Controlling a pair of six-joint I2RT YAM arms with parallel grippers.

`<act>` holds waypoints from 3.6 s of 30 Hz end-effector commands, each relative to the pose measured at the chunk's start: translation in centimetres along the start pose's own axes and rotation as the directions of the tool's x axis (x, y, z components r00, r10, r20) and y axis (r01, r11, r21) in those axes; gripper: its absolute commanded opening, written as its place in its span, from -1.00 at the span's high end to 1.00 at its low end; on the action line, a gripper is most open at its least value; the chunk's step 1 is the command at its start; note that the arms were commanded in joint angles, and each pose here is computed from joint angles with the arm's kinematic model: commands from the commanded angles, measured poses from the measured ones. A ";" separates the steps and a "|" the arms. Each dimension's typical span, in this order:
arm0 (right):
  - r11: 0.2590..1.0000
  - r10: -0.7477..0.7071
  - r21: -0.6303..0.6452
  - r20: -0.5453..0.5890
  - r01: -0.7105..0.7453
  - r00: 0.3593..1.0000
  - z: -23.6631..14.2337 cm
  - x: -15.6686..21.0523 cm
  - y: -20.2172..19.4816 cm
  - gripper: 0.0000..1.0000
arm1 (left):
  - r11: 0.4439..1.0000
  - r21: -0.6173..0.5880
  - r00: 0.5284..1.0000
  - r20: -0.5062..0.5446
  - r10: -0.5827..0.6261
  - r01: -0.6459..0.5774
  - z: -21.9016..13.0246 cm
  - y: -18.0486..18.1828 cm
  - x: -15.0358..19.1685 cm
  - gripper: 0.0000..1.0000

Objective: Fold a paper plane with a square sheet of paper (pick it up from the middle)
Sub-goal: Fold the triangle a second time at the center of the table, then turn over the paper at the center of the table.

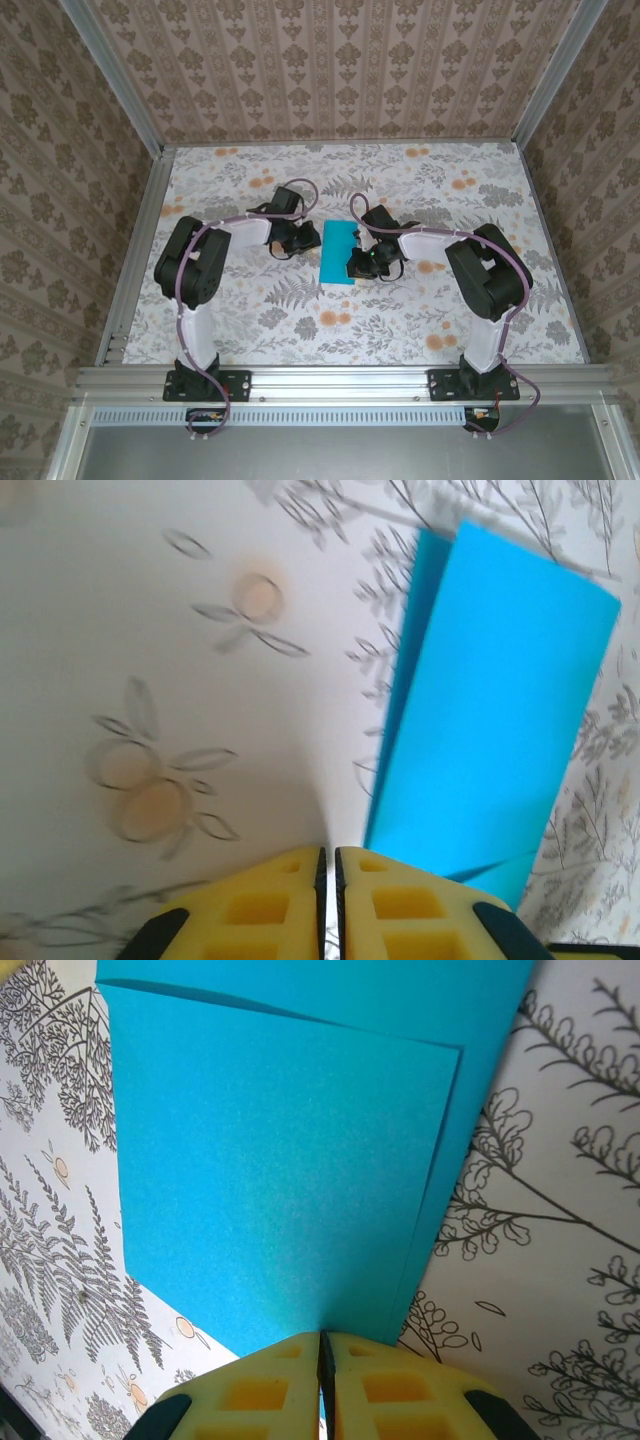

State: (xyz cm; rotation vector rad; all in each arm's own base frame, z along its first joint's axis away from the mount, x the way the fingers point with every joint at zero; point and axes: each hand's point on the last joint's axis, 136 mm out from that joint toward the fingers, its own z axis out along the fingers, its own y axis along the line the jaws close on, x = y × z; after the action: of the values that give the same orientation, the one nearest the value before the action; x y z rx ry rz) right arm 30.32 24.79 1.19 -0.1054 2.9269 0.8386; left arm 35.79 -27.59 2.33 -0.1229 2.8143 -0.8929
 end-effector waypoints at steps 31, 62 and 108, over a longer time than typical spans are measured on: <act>0.999 -0.039 0.041 0.116 0.035 0.993 -2.9 -6.4 1.9 0.41 | 0.989 0.144 0.996 0.072 -0.052 0.041 -1.7 -4.1 5.8 0.15; 0.998 0.042 0.044 0.094 -0.046 0.995 -1.0 -6.5 -2.1 0.79 | 0.985 0.167 0.998 0.021 -0.054 0.050 0.6 -4.6 5.4 0.15; 0.998 0.054 0.033 0.077 -0.056 0.996 -1.1 -6.2 -2.2 0.78 | 0.966 0.251 0.995 0.090 0.041 -0.062 0.4 -7.3 4.0 0.34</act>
State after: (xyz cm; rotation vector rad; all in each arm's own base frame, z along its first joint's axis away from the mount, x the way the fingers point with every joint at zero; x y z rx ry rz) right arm 37.15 22.85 2.19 -0.0114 2.8529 0.7658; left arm 32.06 -33.70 5.41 -0.0857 2.5948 -1.1997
